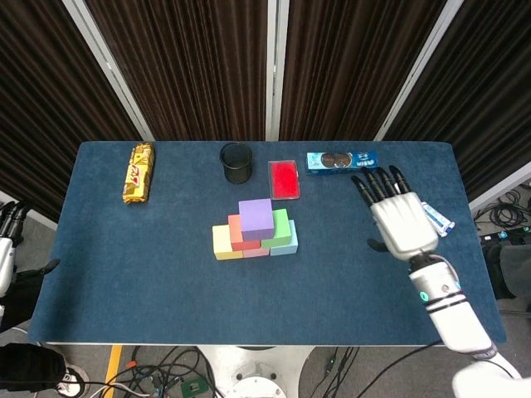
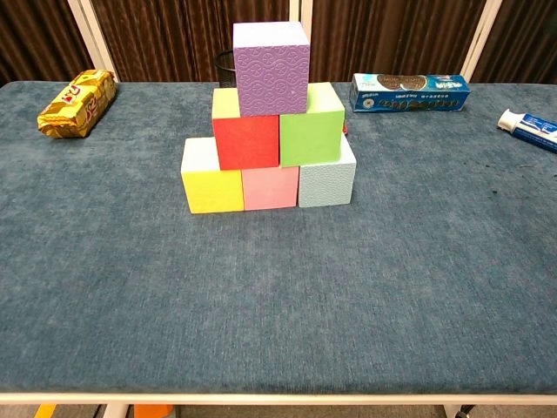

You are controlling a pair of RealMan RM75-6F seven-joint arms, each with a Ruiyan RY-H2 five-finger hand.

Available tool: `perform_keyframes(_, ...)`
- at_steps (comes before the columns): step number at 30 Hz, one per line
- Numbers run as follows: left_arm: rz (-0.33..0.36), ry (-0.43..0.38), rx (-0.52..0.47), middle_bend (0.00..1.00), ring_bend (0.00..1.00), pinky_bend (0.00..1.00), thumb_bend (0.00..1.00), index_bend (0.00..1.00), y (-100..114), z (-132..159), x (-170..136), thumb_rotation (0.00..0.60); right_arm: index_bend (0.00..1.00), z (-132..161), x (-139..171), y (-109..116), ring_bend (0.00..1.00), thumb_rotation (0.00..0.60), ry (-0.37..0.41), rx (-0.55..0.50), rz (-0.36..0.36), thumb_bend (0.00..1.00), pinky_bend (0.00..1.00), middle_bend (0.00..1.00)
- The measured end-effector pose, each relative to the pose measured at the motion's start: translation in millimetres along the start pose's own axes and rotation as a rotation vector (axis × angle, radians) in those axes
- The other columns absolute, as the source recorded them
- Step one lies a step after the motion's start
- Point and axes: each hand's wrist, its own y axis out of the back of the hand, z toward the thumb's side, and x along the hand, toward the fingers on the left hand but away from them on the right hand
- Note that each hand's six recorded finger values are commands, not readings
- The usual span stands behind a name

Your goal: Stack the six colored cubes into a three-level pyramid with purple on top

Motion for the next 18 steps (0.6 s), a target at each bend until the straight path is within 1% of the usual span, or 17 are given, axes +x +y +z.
perform_keyframes(4, -0.009, 0.016, 0.016, 0.04, 0.0, 0.14, 0.06, 0.07, -7.9, -2.4, -9.0, 0.6, 0.0, -44.6, 44.6, -50.0, 0.0, 0.6, -0.073, -0.079, 0.014, 0.0, 0.0, 0.0)
perform_keyframes(6, -0.012, 0.019, 0.023, 0.03, 0.0, 0.13, 0.06, 0.07, -9.8, -3.0, -11.1, 0.6, 0.0, -58.1, 59.5, -68.0, 0.0, 0.6, -0.098, -0.08, 0.013, 0.0, 0.0, 0.0)
perform_keyframes(8, -0.014, 0.02, 0.046, 0.02, 0.0, 0.12, 0.06, 0.07, -11.2, -2.8, -13.6, 0.6, 0.0, -69.0, 76.8, -84.7, 0.0, 0.6, -0.119, -0.075, -0.005, 0.0, 0.0, 0.0)
perform_keyframes(10, -0.011, 0.017, 0.075, 0.02, 0.0, 0.11, 0.06, 0.07, -11.4, -1.4, -16.0, 0.6, 0.0, -75.7, 93.4, -96.7, 0.0, 0.6, -0.133, -0.079, -0.032, 0.0, 0.0, 0.0)
perform_keyframes(13, -0.013, 0.012, 0.114, 0.02, 0.0, 0.1, 0.06, 0.07, -11.9, 2.2, -19.5, 0.6, 0.0, -79.3, 112.7, -107.5, 0.0, 0.6, -0.14, -0.105, -0.057, 0.0, 0.0, 0.0)
perform_keyframes(16, -0.026, 0.014, 0.146, 0.02, 0.0, 0.09, 0.06, 0.07, -14.1, 5.3, -23.6, 0.6, 0.0, -80.5, 119.3, -111.3, 0.0, 0.6, -0.142, -0.103, -0.06, 0.0, 0.0, 0.0)
perform_keyframes(18, -0.034, 0.018, 0.149, 0.02, 0.0, 0.09, 0.06, 0.07, -15.5, 6.6, -25.3, 0.6, 0.0, -81.0, 120.6, -112.7, 0.0, 0.6, -0.146, -0.098, -0.061, 0.0, 0.0, 0.0)
